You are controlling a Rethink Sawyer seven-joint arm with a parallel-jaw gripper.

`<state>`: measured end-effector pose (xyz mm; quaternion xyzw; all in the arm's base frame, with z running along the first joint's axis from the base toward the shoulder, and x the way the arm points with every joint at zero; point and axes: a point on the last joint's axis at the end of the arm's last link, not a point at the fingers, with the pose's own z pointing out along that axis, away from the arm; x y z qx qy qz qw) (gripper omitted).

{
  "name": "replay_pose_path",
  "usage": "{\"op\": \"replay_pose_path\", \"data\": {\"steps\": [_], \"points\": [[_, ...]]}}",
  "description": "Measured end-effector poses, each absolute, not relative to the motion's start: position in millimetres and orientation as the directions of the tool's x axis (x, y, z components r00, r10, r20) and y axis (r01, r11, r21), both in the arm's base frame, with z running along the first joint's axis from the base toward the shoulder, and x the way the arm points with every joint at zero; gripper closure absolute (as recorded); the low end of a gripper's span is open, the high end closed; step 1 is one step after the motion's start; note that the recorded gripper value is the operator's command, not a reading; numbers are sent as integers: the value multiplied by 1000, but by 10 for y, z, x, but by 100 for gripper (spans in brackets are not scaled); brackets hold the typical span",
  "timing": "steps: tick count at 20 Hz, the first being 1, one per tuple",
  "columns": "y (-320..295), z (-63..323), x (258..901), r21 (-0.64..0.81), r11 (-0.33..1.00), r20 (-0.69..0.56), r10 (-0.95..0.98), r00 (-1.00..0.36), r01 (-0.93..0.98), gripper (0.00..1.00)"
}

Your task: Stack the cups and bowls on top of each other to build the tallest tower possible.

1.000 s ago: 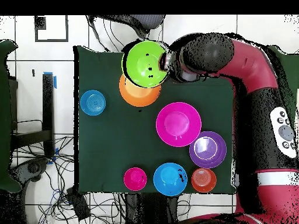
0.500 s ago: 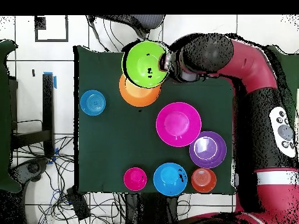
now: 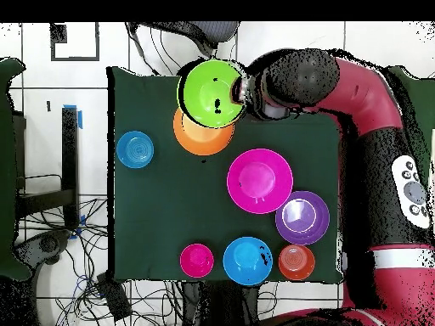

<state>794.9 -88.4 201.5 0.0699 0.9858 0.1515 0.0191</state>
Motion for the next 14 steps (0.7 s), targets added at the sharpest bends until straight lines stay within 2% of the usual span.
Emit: {"op": "replay_pose_path", "data": {"steps": [14], "points": [[-904, 2015, 8083, 306, 942, -107, 177, -978, 137, 100]]}}
